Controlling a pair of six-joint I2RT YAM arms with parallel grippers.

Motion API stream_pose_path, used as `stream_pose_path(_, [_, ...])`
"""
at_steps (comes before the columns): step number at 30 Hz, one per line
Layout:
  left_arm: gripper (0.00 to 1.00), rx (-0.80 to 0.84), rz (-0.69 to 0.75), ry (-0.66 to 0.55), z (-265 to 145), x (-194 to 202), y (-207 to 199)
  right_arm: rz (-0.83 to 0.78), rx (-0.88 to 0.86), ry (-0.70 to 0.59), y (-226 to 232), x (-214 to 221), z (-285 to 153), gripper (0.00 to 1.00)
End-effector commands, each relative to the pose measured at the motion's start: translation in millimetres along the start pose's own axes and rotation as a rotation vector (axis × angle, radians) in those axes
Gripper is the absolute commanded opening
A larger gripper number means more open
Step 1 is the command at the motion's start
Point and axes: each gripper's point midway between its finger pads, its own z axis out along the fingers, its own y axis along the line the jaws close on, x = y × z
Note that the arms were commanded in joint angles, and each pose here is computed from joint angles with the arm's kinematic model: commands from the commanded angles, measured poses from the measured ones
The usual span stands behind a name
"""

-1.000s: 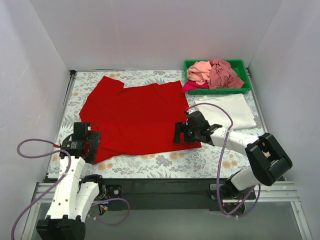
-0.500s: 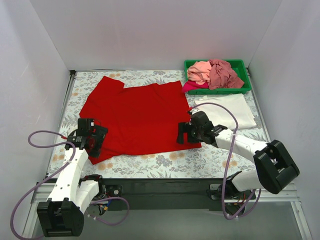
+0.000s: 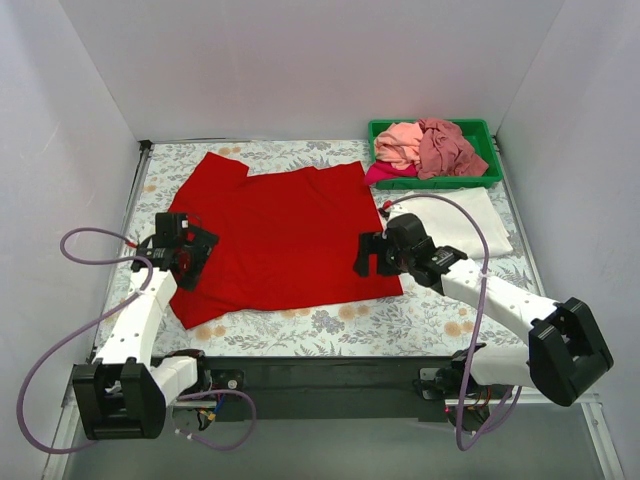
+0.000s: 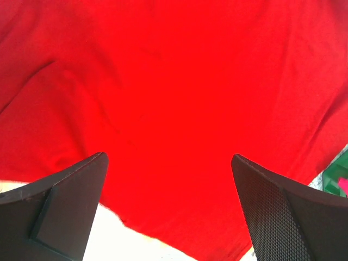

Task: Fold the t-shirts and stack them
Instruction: Flatten the tshirt out

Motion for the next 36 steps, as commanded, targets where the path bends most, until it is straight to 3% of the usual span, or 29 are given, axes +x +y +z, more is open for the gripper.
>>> stream_pose_path(1, [0.97,0.09,0.059,-0.04,-5,-19,-36,-0.033,-0.003,-0.078,9,-34,-9,0.98])
stream_pose_path(11, [0.98,0.105,0.181,0.036,52,-34,-95,-0.077,0.032,-0.085,11,-93,26,0.98])
stream_pose_path(29, [0.98,-0.086,0.322,0.176,169,-16,-77,-0.067,0.116,0.079,-35,-105,130,0.98])
stream_pose_path(36, [0.98,-0.068,0.336,0.255,206,-1,-85,-0.041,0.133,0.092,-54,-113,157,0.98])
